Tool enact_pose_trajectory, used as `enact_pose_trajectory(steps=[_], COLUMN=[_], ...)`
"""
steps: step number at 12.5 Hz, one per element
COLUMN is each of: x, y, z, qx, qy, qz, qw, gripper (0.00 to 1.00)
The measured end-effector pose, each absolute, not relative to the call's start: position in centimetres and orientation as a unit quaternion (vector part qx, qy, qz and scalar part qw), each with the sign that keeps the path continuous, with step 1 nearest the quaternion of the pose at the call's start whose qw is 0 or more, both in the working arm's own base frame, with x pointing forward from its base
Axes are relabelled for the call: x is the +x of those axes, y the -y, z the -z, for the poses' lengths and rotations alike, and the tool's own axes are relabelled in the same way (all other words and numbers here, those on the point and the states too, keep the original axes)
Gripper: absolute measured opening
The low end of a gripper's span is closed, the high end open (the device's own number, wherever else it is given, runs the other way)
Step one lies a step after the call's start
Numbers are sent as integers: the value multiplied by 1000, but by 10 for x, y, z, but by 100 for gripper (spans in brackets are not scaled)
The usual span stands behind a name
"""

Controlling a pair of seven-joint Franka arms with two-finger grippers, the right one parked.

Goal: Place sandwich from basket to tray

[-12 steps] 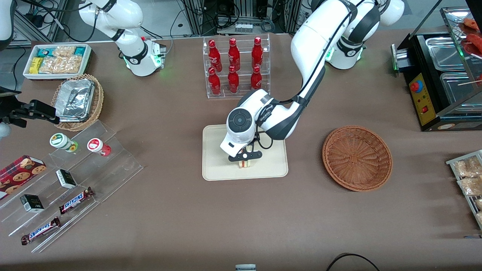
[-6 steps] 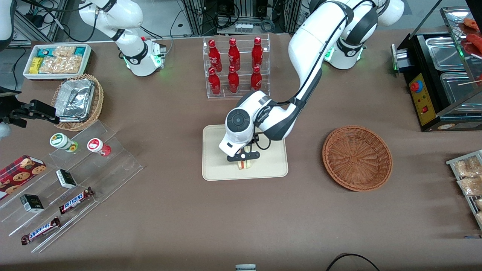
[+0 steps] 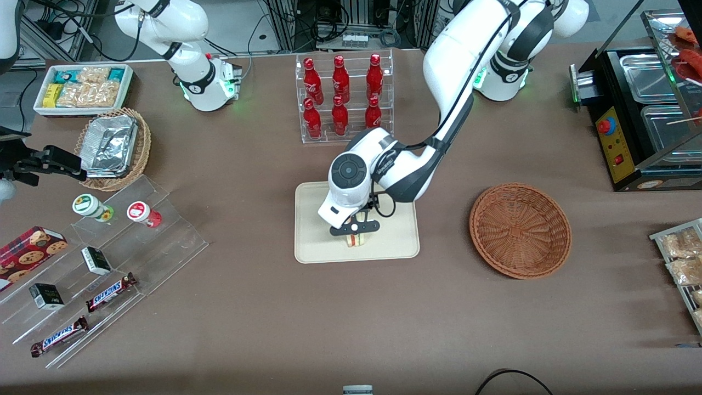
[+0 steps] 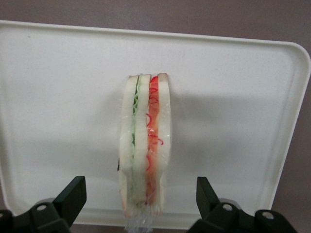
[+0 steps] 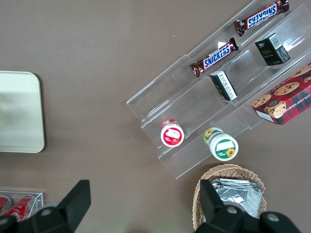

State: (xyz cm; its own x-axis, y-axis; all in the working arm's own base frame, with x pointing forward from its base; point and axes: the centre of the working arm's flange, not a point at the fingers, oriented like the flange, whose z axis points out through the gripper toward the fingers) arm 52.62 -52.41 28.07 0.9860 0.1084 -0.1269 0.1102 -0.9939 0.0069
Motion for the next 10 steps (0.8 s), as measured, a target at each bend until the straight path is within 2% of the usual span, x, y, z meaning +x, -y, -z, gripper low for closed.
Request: enact_pose_trajectory(steps=[5,10], x=[534,576], y=[500,414], z=[-345,-394], qx=[998,994], qy=[-18,73], qz=[64,78], qw=[0,-2], gripper=[100,100])
